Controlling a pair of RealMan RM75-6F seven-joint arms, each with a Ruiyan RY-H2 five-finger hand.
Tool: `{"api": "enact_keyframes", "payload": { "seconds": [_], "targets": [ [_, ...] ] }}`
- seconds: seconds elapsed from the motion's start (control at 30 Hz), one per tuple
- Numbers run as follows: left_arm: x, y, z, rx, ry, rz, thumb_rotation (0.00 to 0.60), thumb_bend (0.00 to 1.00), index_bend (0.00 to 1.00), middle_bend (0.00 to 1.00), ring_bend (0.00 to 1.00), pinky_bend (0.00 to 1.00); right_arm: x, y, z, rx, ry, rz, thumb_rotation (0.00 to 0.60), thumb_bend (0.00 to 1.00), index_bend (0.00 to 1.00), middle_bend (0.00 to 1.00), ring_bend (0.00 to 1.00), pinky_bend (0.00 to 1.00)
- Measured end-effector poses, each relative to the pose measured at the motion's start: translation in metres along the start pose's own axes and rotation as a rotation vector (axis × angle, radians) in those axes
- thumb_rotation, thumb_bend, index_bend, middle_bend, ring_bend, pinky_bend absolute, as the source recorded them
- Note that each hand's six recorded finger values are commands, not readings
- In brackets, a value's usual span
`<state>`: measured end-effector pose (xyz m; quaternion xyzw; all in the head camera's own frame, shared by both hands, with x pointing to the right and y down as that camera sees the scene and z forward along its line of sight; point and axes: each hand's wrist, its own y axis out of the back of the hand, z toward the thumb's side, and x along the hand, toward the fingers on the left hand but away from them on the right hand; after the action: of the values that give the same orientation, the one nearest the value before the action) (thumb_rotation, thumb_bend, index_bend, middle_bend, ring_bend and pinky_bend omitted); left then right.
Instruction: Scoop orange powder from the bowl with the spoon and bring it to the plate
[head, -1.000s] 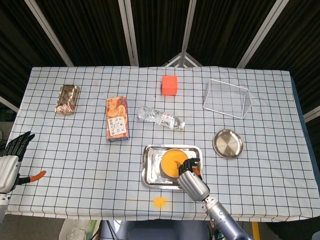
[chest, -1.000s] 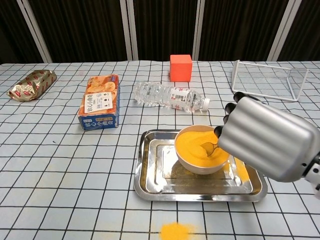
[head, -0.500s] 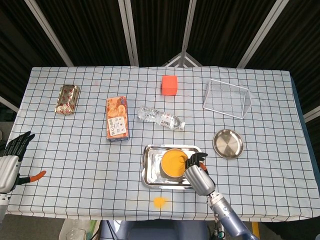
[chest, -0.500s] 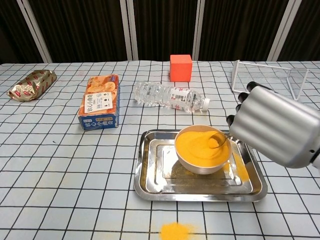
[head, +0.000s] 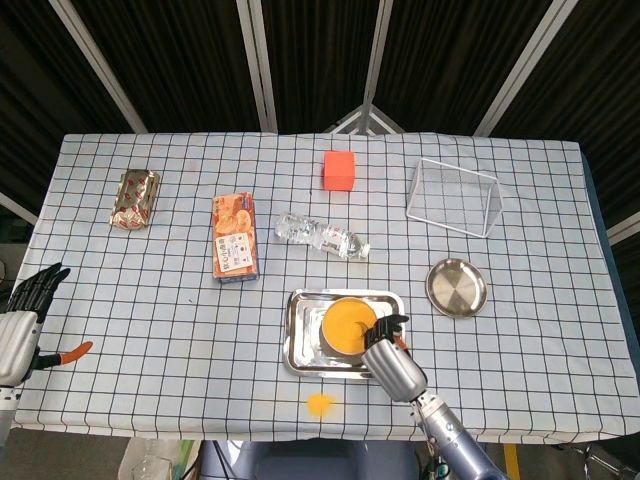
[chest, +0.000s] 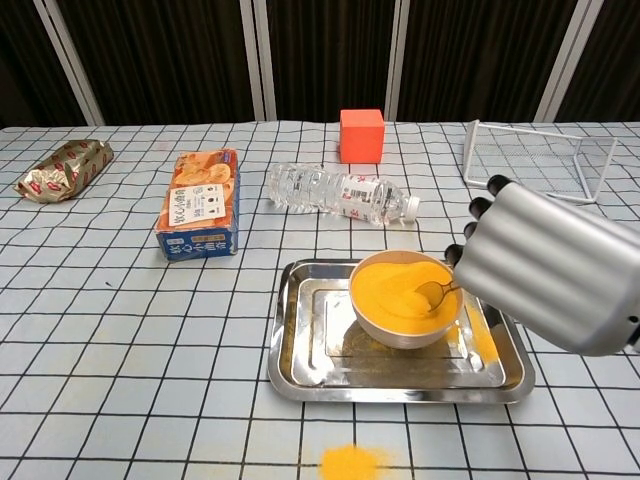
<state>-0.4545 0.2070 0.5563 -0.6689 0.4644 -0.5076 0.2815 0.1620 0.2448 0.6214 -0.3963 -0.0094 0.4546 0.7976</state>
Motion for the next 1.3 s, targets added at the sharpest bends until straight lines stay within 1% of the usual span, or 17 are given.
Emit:
{"api": "enact_keyframes", "payload": {
  "seconds": [0.1, 0.33, 0.6, 0.73, 0.9, 1.1, 1.2, 1.3],
  "targets": [
    [0.0, 0.0, 0.0, -0.001, 0.0, 0.001, 0.6, 0.01, 0.0, 0.0, 0.0, 0.0, 0.0, 0.001, 0.0, 0.013, 0.0, -0.01, 0.6, 0.56, 0.69, 0.62, 0.49, 0.51],
    [0.0, 0.0, 0.0, -0.001, 0.001, -0.002, 0.6, 0.01, 0.0, 0.0, 0.0, 0.0, -0.004, -0.003, -0.008, 0.043, -0.028, -0.005, 0.6, 0.56, 0.69, 0.62, 0.49, 0.51],
    [0.0, -0.001, 0.0, -0.003, 0.001, -0.004, 0.6, 0.01, 0.0, 0.0, 0.0, 0.0, -0.004, -0.01, -0.01, 0.095, -0.025, 0.0, 0.6, 0.56, 0.69, 0.62, 0.49, 0.51],
    [0.0, 0.0, 0.0, -0.003, 0.002, -0.004, 0.6, 0.01, 0.0, 0.0, 0.0, 0.0, -0.002, -0.012, -0.006, 0.097, -0.013, 0.007, 0.6, 0.56, 0.69, 0.62, 0.49, 0.51],
    [0.0, 0.0, 0.0, -0.004, 0.001, -0.005, 0.6, 0.01, 0.0, 0.0, 0.0, 0.0, -0.002, -0.009, -0.001, 0.079, -0.004, 0.004, 0.6, 0.56, 0.69, 0.62, 0.49, 0.51],
    [0.0, 0.0, 0.0, -0.006, 0.001, -0.004, 0.6, 0.01, 0.0, 0.0, 0.0, 0.0, -0.004, 0.0, -0.002, 0.081, -0.005, -0.033, 0.6, 0.56, 0.69, 0.62, 0.49, 0.51],
    [0.0, 0.0, 0.0, -0.007, 0.001, -0.003, 0.6, 0.01, 0.0, 0.0, 0.0, 0.0, -0.006, 0.006, -0.006, 0.111, -0.012, -0.076, 0.6, 0.56, 0.69, 0.62, 0.49, 0.51],
    [0.0, 0.0, 0.0, -0.007, 0.001, -0.004, 0.6, 0.01, 0.0, 0.0, 0.0, 0.0, -0.007, 0.012, -0.012, 0.163, -0.011, -0.13, 0.6, 0.56, 0.69, 0.62, 0.49, 0.51]
  ]
}}
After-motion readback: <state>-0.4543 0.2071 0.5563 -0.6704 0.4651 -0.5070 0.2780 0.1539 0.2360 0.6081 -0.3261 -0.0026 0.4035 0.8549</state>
